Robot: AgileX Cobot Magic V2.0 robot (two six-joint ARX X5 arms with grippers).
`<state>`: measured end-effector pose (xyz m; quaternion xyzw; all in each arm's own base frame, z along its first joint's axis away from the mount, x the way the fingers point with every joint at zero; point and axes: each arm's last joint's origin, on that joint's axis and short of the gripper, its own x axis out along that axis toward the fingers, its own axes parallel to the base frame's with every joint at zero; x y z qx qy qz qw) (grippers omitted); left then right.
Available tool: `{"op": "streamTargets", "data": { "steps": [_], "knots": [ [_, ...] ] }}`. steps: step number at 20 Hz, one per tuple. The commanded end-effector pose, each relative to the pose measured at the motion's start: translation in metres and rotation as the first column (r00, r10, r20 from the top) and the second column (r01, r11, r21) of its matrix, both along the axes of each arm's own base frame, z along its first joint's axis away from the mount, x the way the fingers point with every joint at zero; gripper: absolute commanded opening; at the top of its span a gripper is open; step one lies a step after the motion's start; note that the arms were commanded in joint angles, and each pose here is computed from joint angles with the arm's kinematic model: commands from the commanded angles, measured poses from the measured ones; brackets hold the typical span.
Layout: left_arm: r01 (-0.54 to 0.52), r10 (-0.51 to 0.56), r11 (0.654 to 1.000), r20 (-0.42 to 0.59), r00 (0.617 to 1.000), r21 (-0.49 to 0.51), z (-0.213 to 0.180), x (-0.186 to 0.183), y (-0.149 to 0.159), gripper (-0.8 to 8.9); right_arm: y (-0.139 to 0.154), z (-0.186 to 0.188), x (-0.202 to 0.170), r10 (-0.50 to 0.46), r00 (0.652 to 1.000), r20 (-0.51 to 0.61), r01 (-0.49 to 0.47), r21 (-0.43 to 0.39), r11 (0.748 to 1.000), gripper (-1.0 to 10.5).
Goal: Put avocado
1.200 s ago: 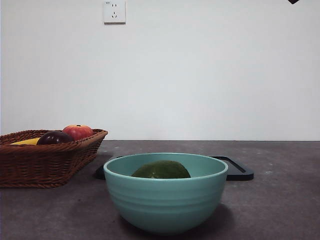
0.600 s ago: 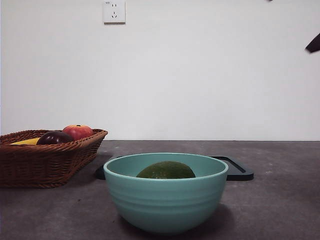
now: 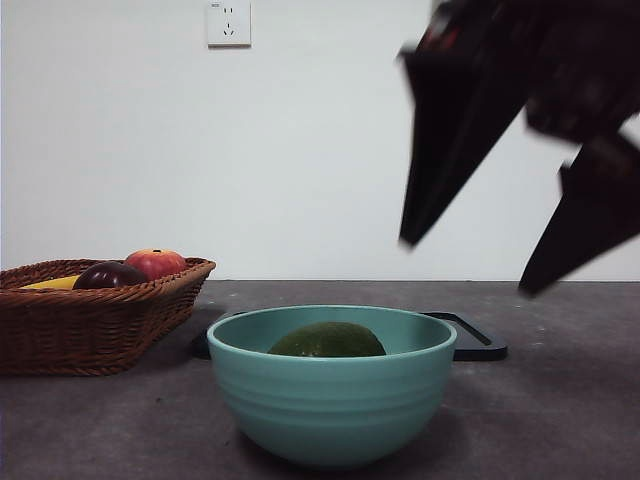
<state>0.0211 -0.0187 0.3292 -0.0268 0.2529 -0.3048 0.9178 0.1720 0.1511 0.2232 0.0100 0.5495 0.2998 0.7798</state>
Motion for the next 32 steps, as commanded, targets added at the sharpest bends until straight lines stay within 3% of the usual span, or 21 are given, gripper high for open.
{"op": "streamTargets", "data": {
  "steps": [1, 5, 9, 11, 15, 18, 23, 28, 32],
  "knots": [
    [0.009, -0.009, 1.000, 0.015, 1.000, -0.005, 0.002, 0.000, 0.000, 5.00, 0.013, -0.014, 0.010, -0.017, 0.999, -0.041, 0.017, -0.018, 1.000, 4.8],
    [0.009, -0.009, 1.000, 0.013, 1.000, -0.001, 0.002, 0.000, 0.000, 5.00, 0.023, -0.038, 0.022, -0.018, 0.995, -0.102, 0.011, -0.065, 0.998, 4.5],
    [0.010, -0.009, 0.999, -0.007, 1.000, 0.031, -0.001, -0.001, 0.002, 5.00, 0.029, -0.047, 0.026, -0.014, 0.993, -0.116, 0.006, -0.074, 0.997, 2.9],
    [0.011, -0.009, 0.998, -0.029, 1.000, 0.067, -0.005, -0.002, 0.003, 5.00, 0.032, -0.047, 0.026, -0.005, 0.994, -0.110, -0.002, -0.061, 0.998, 1.4],
    [0.012, -0.007, 0.995, -0.049, 0.999, 0.098, -0.008, -0.003, 0.005, 5.00, 0.036, -0.046, 0.026, -0.019, 0.995, -0.102, 0.015, -0.037, 0.999, 0.1],
    [0.009, -0.004, 0.995, -0.053, 0.999, 0.095, -0.008, -0.003, 0.005, 5.00, 0.038, -0.040, 0.028, -0.056, 0.994, -0.096, 0.054, -0.032, 0.998, 0.1],
    [0.009, -0.004, 0.996, -0.050, 0.999, 0.090, -0.007, -0.003, 0.005, 5.00, 0.047, 0.006, 0.052, -0.134, 0.991, -0.011, 0.133, -0.069, 0.989, 0.1],
    [0.009, -0.004, 0.996, -0.050, 0.999, 0.090, -0.007, -0.003, 0.005, 5.00, 0.052, 0.045, 0.104, -0.191, 0.981, 0.021, 0.192, -0.055, 0.980, 0.1],
    [0.009, -0.004, 0.996, -0.050, 0.999, 0.090, -0.007, -0.003, 0.005, 5.00, 0.056, 0.048, 0.160, -0.224, 0.974, 0.044, 0.226, -0.059, 0.972, 0.1]
  ]
}}
